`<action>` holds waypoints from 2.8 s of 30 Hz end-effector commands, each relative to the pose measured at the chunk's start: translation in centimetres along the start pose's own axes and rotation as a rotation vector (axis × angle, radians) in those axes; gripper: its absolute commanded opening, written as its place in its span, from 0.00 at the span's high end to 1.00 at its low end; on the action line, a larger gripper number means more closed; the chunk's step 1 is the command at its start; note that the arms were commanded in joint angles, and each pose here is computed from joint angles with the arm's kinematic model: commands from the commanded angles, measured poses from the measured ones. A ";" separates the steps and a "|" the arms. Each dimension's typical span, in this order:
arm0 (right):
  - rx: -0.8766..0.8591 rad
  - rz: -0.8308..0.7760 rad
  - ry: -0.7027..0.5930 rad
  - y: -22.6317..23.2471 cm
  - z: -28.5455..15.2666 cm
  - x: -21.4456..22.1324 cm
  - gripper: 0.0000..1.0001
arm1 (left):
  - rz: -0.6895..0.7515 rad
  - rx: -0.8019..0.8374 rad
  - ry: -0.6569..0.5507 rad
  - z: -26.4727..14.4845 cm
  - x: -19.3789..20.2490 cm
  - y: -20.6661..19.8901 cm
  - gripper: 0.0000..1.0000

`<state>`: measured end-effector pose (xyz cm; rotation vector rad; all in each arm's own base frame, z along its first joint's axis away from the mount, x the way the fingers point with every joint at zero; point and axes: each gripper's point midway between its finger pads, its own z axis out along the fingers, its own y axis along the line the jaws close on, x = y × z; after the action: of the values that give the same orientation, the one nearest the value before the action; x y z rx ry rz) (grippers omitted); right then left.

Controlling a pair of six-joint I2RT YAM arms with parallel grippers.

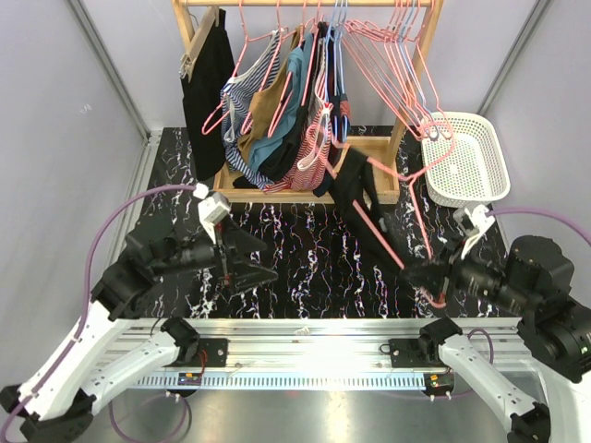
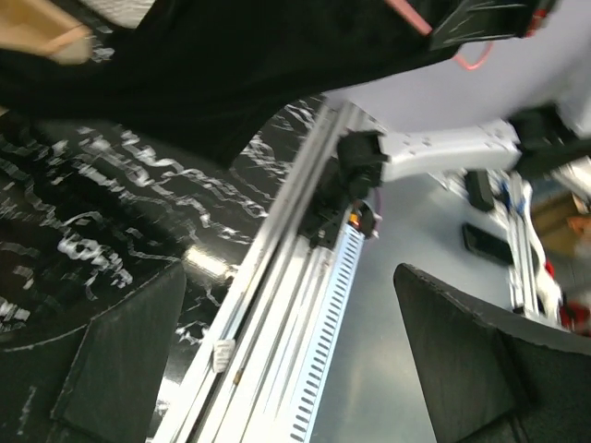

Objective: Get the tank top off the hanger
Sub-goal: Grab a hanger with a tank top on it with the right arm, then remove the tank top from the hanger

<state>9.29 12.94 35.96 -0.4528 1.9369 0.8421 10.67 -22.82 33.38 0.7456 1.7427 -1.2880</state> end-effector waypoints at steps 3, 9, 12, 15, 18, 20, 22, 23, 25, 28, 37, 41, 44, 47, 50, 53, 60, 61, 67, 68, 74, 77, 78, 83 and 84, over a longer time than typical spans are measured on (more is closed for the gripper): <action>-0.357 0.048 0.104 6.9 -4.2 3.7 1.00 | 0.159 0.217 0.072 2.6 1.3 -4.0 0.01; -0.483 0.028 0.095 8.9 -4.8 2.8 1.00 | 0.264 0.167 0.072 6.4 2.7 -5.0 0.01; -0.510 0.031 0.102 9.2 -4.6 2.5 1.00 | 0.269 0.068 -0.038 6.5 0.6 -3.8 0.01; -0.512 0.030 0.104 9.3 -4.6 2.5 1.00 | 0.289 0.020 -0.172 6.2 -1.3 -3.4 0.01; -0.569 0.061 0.110 10.0 -4.8 2.7 1.00 | 0.301 -0.018 -0.240 6.5 -2.0 -2.7 0.01; -0.571 0.078 0.100 9.8 -4.4 2.7 1.00 | 0.306 -0.015 -0.267 6.8 -2.2 -2.8 0.01; -0.569 0.081 0.095 9.7 -4.2 2.7 1.00 | 0.306 0.010 -0.317 7.0 -2.7 -3.2 0.01; -0.572 0.100 0.109 9.6 -3.9 3.1 1.00 | 0.306 0.023 -0.330 7.1 -2.8 -3.4 0.01; -0.575 0.116 0.117 9.3 -3.4 3.4 1.00 | 0.314 0.059 -0.365 7.3 -3.5 -4.2 0.01; -0.548 0.131 0.134 8.7 -2.7 3.8 1.00 | 0.323 0.094 -0.375 7.8 -4.2 -5.2 0.01; -0.294 0.166 0.233 4.1 -0.1 6.5 1.00 | 0.265 -0.197 -0.373 5.3 -4.4 -0.1 0.88; -0.317 0.190 0.260 4.2 -0.1 7.7 1.00 | 0.245 -0.352 -0.463 1.2 -5.5 2.3 0.95; -0.383 0.205 0.280 5.1 -0.4 8.2 1.00 | 0.244 -0.446 -0.519 -1.4 -6.3 3.6 1.00; -0.472 0.200 0.297 6.5 -1.5 8.6 1.00 | 0.235 -0.559 -0.535 -3.4 -6.7 5.1 1.00; -0.495 0.160 0.272 7.4 -3.1 8.2 1.00 | 0.207 -0.688 -0.506 -5.3 -5.9 7.1 1.00; -0.515 0.106 0.237 8.1 -4.5 7.6 1.00 | 0.163 -0.788 -0.524 -7.9 -5.5 8.4 1.00; -0.590 0.136 0.298 9.1 -5.8 9.0 1.00 | 0.056 -0.835 -0.700 -14.3 -6.3 8.7 1.00; -0.556 0.146 0.307 8.5 -5.4 9.2 1.00 | 0.054 -0.825 -0.718 -14.9 -6.6 8.5 1.00; -0.589 0.214 0.398 8.4 -4.9 10.9 1.00 | 0.118 -0.840 -0.694 -14.0 -8.0 8.0 1.00; -0.600 0.216 0.406 8.6 -5.3 11.2 1.00 | 0.118 -0.852 -0.705 -14.2 -8.5 8.0 1.00; -0.649 0.196 0.424 9.0 -6.3 11.6 1.00 | 0.134 -0.933 -0.761 -16.0 -10.2 8.0 1.00; -0.697 0.151 0.399 9.7 -7.4 11.2 1.00 | 0.135 -1.001 -0.737 -16.9 -9.8 8.7 1.00; -0.709 0.118 0.372 10.0 -7.9 10.8 1.00 | 0.119 -0.999 -0.739 -16.9 -9.6 8.8 1.00; -0.738 0.051 0.319 10.6 -9.2 10.0 1.00 | 0.126 -0.975 -0.635 -14.7 -7.9 9.2 1.00; -0.741 0.045 0.314 10.7 -9.2 9.9 1.00 | 0.126 -0.924 -0.602 -13.0 -7.6 8.8 1.00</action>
<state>-3.60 15.41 33.11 -0.8903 1.9329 1.4776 17.17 -10.84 36.54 0.1001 1.4986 -0.5313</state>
